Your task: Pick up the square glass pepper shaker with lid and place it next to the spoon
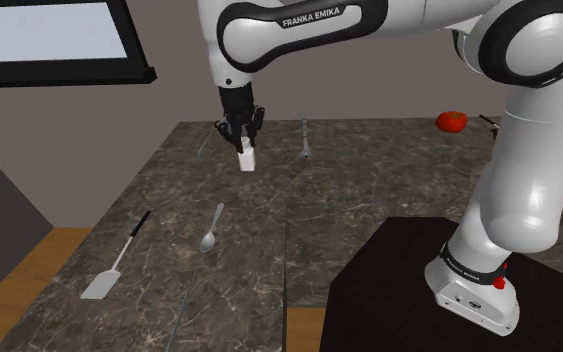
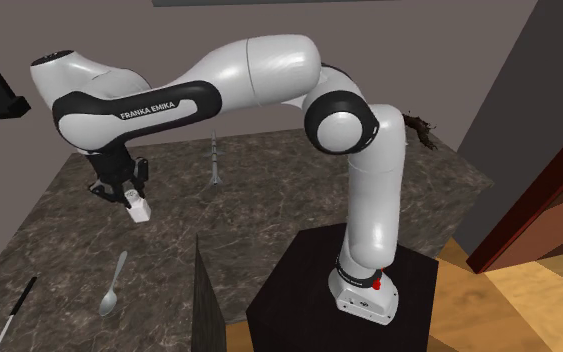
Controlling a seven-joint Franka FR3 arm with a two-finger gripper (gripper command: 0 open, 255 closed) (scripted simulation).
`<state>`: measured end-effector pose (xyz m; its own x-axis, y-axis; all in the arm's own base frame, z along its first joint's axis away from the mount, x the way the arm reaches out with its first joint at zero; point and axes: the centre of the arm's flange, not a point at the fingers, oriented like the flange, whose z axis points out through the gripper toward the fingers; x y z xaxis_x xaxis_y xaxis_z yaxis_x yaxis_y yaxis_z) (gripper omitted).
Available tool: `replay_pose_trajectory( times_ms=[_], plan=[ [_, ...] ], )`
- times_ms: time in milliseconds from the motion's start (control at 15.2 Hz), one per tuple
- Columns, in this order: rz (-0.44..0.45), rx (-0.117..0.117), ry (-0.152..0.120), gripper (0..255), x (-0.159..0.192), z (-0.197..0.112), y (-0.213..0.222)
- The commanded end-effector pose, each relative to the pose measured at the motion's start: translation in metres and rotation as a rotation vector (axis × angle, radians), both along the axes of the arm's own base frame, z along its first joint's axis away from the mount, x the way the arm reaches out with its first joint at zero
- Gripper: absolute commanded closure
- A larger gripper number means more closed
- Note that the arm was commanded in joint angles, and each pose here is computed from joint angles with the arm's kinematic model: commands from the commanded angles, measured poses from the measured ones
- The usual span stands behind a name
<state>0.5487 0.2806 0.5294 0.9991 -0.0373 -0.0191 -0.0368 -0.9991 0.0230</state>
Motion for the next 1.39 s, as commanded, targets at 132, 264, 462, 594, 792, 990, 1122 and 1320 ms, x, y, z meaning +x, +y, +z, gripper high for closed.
replay_pose_trajectory(
  times_ms=[132, 264, 462, 594, 792, 990, 1122, 1320],
  plan=[
    [-0.002, 0.0, 0.001, 255, 0.017, -0.005, 0.044],
    [-0.002, 0.0, 0.001, 255, 0.017, -0.015, 0.044],
    [-0.002, 0.0, 0.001, 255, 0.017, -0.031, 0.044],
    [-0.002, 0.0, 0.001, 255, 0.017, -0.042, 0.044],
    [-0.002, 0.0, 0.001, 255, 0.017, -0.058, 0.044],
    [-0.002, 0.0, 0.001, 255, 0.017, -0.073, 0.044],
    [-0.002, 0.0, 0.001, 255, 0.017, -0.084, 0.044],
    [-0.002, 0.0, 0.001, 255, 0.017, -0.1, 0.044]
  ],
)
